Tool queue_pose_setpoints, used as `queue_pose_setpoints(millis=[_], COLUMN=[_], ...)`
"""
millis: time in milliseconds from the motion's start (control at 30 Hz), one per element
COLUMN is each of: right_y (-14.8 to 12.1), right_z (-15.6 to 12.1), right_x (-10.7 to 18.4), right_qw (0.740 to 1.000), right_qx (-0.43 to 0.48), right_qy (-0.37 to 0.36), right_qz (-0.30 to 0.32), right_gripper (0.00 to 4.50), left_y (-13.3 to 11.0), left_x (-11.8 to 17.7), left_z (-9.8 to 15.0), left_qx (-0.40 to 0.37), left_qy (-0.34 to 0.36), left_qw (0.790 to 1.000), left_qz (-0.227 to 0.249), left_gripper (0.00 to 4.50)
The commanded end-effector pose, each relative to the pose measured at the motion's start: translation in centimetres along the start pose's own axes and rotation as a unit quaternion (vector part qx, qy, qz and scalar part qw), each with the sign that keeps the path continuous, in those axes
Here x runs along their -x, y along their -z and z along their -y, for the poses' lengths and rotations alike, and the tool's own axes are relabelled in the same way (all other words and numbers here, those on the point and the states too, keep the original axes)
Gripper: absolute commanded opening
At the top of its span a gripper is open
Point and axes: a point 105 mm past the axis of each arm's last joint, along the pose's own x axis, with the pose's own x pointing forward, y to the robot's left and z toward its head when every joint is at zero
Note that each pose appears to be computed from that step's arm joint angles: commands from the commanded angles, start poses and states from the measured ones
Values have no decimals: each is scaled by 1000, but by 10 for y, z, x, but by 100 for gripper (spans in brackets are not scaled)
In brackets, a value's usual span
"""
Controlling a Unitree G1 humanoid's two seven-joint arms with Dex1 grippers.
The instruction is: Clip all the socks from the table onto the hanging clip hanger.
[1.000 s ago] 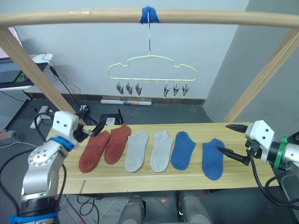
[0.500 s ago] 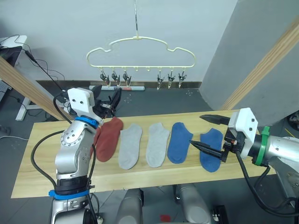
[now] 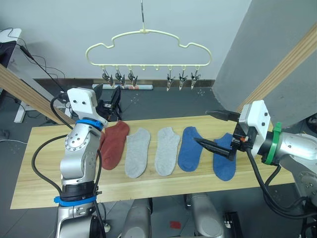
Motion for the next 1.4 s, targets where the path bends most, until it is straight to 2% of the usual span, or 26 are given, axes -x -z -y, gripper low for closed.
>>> queue_pose_setpoints(millis=[33,233,567,967,1233,1400], right_y=[-7,-11,-12,-15,-32,-35], right_z=[-7,-10,-12,-11,-4,-3], right_x=[-4,-7,-11,-15,-20,-22], right_qw=[1000,999,999,998,996,995], right_qx=[2,0,-3,-3,5,8], right_qy=[-15,-24,-34,-41,-27,-25], right_qz=[17,24,30,41,86,93], right_gripper=[450,450,450,450,450,450], left_y=[-14,-26,-41,-52,-53,-55], left_x=[-2,-8,-14,-19,-20,-20], left_z=[-3,-7,1,4,4,5], left_qx=[2,5,9,14,6,4], left_qy=[-8,-19,-6,-2,2,5], left_qw=[999,998,997,995,996,995], left_qz=[31,53,79,94,94,96], left_gripper=[306,306,306,306,306,306])
